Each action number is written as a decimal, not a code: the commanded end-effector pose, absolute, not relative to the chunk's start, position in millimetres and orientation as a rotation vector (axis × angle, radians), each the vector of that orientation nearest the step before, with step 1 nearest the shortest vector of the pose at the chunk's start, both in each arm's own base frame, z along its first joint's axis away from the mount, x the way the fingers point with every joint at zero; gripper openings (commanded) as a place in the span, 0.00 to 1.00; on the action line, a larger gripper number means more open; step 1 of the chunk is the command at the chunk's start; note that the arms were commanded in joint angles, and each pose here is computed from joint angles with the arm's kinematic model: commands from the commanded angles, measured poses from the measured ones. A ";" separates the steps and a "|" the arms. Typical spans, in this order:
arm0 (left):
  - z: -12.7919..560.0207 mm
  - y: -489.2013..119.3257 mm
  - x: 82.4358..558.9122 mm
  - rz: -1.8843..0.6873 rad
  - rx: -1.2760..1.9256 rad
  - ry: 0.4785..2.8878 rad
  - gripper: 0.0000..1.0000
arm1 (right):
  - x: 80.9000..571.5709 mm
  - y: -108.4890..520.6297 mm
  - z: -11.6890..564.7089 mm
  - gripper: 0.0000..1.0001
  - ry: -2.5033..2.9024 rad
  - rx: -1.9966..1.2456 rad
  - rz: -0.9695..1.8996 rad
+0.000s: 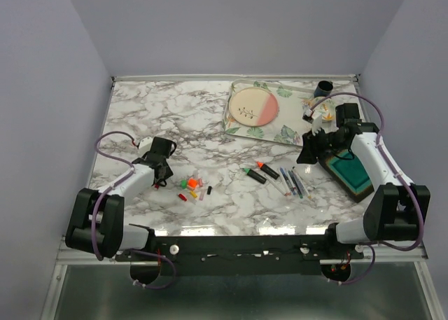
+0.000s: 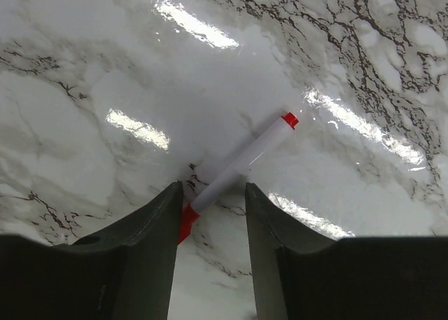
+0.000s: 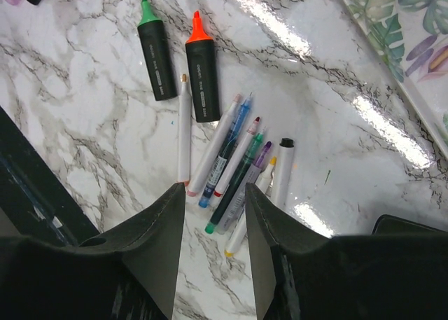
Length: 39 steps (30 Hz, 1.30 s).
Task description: Open the pen caps
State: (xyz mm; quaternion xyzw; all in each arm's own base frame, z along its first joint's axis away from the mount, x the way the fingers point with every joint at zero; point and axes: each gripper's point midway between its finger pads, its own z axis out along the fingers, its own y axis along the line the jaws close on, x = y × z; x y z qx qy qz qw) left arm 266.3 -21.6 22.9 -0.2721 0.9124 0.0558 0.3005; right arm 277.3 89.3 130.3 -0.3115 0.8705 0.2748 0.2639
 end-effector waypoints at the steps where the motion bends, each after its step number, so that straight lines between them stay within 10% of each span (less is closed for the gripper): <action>1: 18.3 -21.2 263.6 0.178 -0.713 2.483 0.43 | 273.9 94.5 144.3 0.47 2.301 -0.869 0.769; 14: 26.3 -39.4 279.5 0.048 -0.590 2.500 0.00 | 262.6 108.6 165.3 0.47 2.165 -0.941 0.844; 23: 126.9 -89.1 297.3 -0.447 -0.381 2.141 0.00 | 226.0 138.4 215.6 0.47 1.797 -1.097 0.967; 32: 233.4 -211.6 256.8 -1.162 0.076 1.767 0.00 | 180.4 162.1 227.7 0.99 1.457 -1.146 1.101; 39: 254.2 -294.7 228.8 -1.308 0.215 1.693 0.00 | 191.1 168.4 244.4 0.88 1.554 -0.978 1.389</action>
